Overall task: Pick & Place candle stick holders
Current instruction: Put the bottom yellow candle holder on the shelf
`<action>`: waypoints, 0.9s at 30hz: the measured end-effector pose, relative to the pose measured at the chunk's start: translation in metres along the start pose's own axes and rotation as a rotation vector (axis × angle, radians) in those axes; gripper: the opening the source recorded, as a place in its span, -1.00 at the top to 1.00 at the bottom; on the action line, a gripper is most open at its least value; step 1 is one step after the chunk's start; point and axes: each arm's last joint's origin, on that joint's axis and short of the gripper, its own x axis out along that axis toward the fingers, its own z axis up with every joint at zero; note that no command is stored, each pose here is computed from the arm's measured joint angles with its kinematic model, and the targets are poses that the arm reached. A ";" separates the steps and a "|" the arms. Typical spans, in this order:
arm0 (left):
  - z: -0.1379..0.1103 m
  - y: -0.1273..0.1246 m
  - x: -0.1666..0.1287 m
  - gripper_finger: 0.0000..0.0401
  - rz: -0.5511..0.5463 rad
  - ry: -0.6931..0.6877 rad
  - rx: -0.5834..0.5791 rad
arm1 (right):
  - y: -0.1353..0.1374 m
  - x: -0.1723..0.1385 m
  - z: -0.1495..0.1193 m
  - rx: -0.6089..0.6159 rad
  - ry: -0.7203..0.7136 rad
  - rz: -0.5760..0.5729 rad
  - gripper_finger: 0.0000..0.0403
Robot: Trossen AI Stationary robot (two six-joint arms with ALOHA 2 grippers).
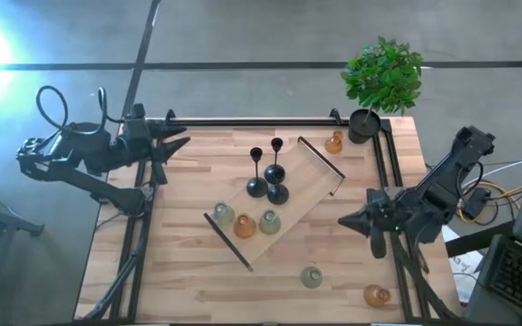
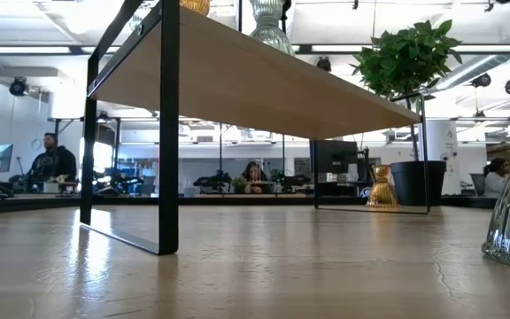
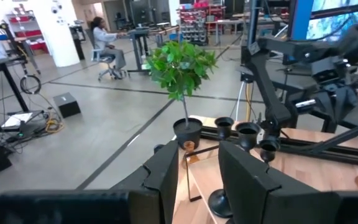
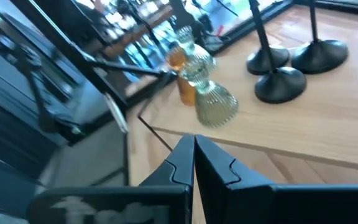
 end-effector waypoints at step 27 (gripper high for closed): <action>-0.001 0.002 -0.001 0.40 0.019 0.005 0.062 | 0.063 -0.044 -0.034 0.143 0.745 -0.576 0.96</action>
